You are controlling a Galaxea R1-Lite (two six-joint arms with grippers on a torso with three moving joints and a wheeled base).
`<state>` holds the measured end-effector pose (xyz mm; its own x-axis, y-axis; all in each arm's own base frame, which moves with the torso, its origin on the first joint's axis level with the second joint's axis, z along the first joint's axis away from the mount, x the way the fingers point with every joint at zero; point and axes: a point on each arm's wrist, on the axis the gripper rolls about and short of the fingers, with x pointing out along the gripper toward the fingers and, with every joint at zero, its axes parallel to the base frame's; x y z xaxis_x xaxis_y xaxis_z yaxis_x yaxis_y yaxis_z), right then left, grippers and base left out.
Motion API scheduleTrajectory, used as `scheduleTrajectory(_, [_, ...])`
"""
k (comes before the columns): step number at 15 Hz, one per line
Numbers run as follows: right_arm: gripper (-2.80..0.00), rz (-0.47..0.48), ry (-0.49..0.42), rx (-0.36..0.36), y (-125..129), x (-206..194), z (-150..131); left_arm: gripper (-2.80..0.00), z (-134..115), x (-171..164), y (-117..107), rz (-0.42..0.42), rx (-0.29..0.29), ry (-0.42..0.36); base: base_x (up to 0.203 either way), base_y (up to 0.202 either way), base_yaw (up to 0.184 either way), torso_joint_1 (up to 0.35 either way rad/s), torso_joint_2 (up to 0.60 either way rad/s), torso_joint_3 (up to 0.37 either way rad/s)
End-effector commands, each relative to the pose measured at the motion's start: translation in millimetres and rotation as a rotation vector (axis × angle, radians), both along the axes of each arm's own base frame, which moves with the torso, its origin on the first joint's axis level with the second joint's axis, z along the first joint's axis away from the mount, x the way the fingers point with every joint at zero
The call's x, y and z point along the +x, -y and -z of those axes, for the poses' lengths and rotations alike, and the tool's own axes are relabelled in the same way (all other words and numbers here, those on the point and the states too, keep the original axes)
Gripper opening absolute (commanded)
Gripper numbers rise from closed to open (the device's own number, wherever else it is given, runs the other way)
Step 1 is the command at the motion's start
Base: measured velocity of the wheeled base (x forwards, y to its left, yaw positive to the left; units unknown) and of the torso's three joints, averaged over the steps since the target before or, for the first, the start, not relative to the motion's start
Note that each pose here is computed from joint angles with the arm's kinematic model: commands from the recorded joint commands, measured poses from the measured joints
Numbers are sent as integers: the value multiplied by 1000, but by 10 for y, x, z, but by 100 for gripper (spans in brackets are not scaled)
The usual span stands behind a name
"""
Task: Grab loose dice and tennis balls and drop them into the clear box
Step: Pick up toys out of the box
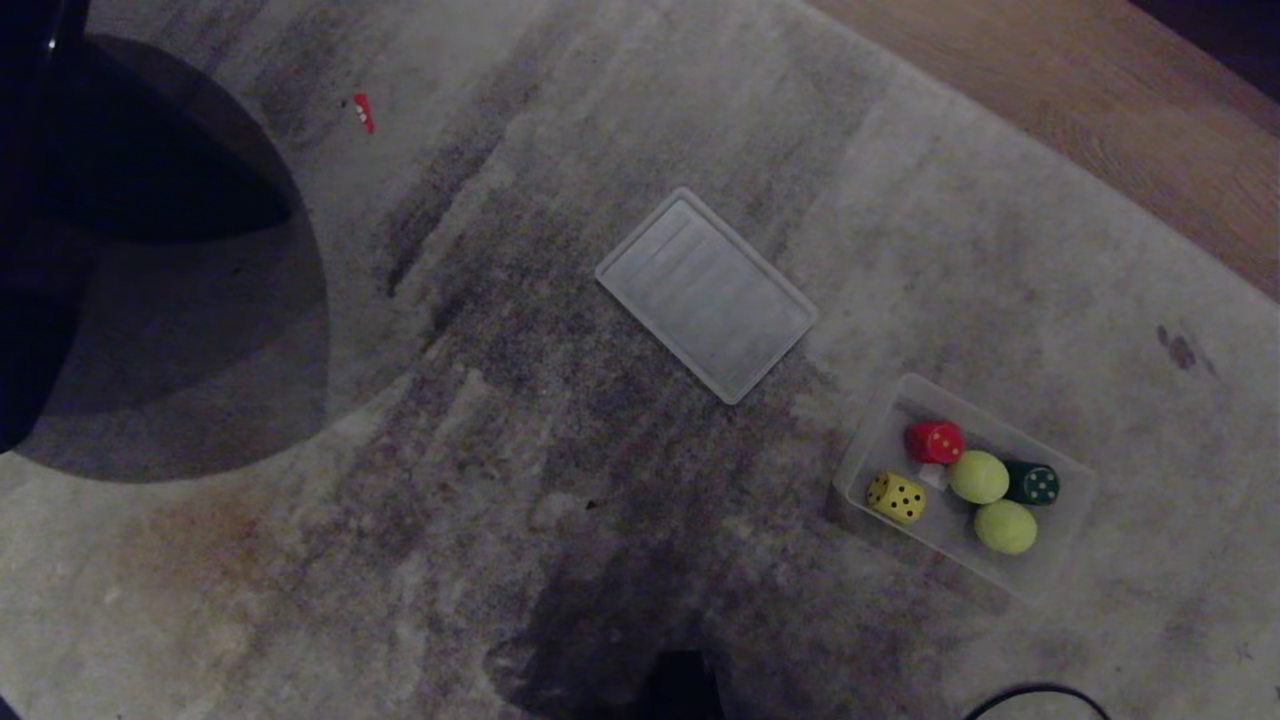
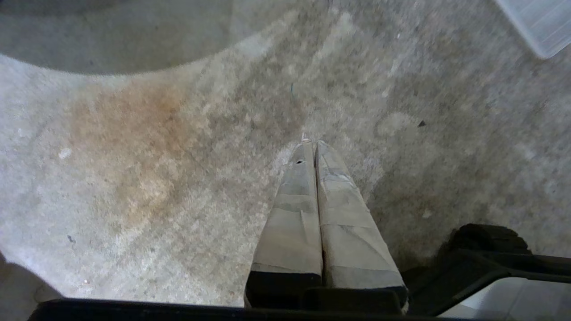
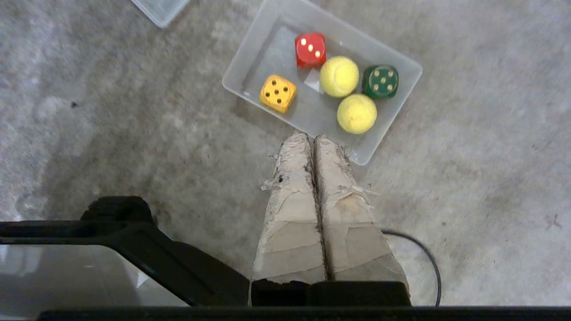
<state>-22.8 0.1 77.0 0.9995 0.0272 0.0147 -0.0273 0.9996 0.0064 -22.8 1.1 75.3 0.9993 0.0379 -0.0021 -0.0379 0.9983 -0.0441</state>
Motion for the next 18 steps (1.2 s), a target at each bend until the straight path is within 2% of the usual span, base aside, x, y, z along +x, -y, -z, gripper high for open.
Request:
scheduleTrajectory(1, [-280,-1,-6,-2,0,7,17,-280,4,2,0,0,0,-2,0,0,0,2,2,203])
scheduleTrajectory(18, [-280,-2,-1,4,-1,9,17,-280,4,2,0,0,0,-2,0,0,0,3,2,203])
